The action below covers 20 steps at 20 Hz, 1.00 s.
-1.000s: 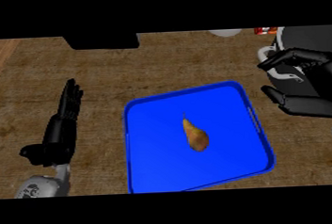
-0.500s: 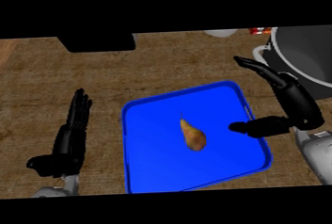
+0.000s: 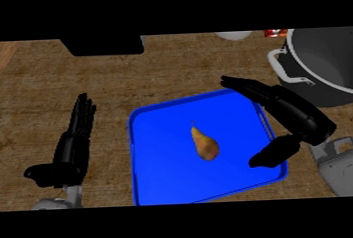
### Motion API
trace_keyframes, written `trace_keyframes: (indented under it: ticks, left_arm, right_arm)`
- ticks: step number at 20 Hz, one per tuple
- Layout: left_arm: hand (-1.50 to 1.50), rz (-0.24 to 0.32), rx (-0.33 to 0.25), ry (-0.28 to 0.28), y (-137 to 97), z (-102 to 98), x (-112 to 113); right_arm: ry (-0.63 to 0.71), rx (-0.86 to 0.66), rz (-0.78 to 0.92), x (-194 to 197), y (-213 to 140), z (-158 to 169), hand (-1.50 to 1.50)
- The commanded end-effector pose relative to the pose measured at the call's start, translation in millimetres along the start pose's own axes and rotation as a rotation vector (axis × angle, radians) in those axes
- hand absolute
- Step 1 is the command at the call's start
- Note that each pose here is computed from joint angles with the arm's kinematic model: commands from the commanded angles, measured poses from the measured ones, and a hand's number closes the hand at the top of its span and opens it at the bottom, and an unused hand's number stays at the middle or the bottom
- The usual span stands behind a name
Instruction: Pick the pear from the tray and place it in the pot
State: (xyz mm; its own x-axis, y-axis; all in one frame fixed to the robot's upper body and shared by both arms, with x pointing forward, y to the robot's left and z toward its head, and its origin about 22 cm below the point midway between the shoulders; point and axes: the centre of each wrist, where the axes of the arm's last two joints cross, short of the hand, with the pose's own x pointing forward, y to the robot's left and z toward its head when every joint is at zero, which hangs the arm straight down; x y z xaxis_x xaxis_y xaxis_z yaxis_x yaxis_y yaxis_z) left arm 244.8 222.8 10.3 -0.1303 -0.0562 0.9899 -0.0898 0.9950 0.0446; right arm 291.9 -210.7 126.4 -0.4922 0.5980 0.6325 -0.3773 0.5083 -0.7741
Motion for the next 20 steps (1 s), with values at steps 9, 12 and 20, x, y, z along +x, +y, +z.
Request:
trace_keyframes:
  ticks: [9,12,20]
  left_arm:
    - [0.0,0.0,-0.003,-0.009,1.1,-11.3,-1.3]
    - [0.0,0.014,0.01,0.024,11.1,-15.9,4.7]
    - [0.0,0.005,0.009,-0.011,-1.8,10.7,-1.8]
  right_arm:
    - [0.252,0.316,0.176,58.1,60.8,-36.7,-1.5]
    - [0.283,0.349,0.157,45.4,53.3,-61.6,-1.5]
    - [0.401,0.428,0.245,22.5,85.8,-68.6,-1.5]
